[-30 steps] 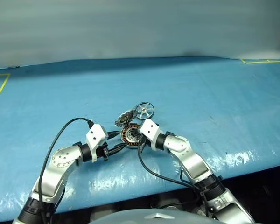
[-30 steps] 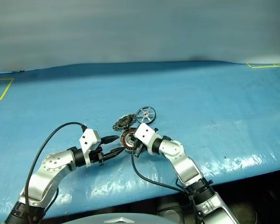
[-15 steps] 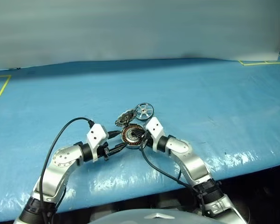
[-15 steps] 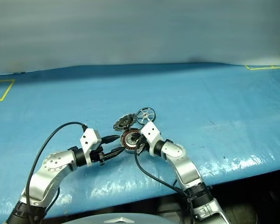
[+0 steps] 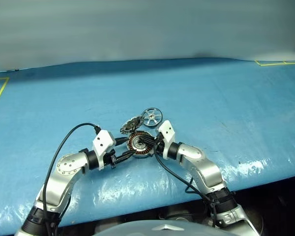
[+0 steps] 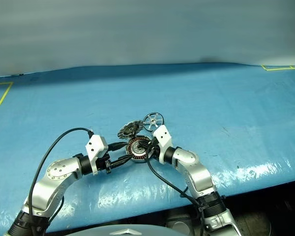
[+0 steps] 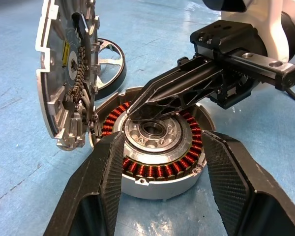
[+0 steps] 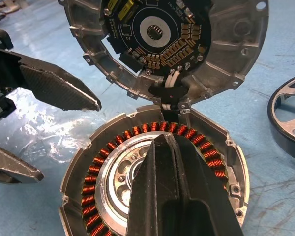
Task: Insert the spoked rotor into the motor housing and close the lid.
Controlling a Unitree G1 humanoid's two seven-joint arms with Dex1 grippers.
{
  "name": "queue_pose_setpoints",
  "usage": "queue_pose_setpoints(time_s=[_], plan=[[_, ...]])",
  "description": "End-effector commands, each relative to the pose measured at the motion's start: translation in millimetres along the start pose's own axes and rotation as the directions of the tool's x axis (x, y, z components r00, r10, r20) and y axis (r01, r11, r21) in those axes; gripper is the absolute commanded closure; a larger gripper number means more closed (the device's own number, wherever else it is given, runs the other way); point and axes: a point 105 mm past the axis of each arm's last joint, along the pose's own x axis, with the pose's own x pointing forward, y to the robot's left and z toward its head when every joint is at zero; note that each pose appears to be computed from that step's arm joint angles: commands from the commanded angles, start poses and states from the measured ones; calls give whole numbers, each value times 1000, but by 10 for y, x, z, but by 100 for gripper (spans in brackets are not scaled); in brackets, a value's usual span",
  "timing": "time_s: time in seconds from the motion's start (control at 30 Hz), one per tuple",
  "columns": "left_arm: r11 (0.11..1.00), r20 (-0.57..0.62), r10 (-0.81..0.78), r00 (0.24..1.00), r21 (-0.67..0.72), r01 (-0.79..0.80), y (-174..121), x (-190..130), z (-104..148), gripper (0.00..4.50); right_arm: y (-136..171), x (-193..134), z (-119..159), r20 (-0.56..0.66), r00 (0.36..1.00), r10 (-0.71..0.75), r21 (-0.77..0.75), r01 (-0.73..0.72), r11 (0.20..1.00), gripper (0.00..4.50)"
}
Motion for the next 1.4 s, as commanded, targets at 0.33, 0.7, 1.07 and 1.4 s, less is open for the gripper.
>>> queue_pose_setpoints(time_s=[0.33, 0.7, 1.07, 1.4], plan=[[1000, 28, -13, 1000, 26, 12, -34, -1, 112, 185, 197, -18, 244, 102, 987, 121, 39, -125, 991, 448], [999, 27, -8, 1000, 37, 7, -22, 4, 117, 185, 131, 15, -241, -156, 986, 57, -113, -75, 991, 448], [999, 26, -13, 1000, 38, 12, -31, 26, 113, 185, 61, 19, 0, -11, 999, 35, 83, -34, 996, 448], [999, 27, -22, 999, 42, 20, -40, 24, 114, 185, 92, -122, 500, 193, 978, 78, 100, -99, 990, 448]])
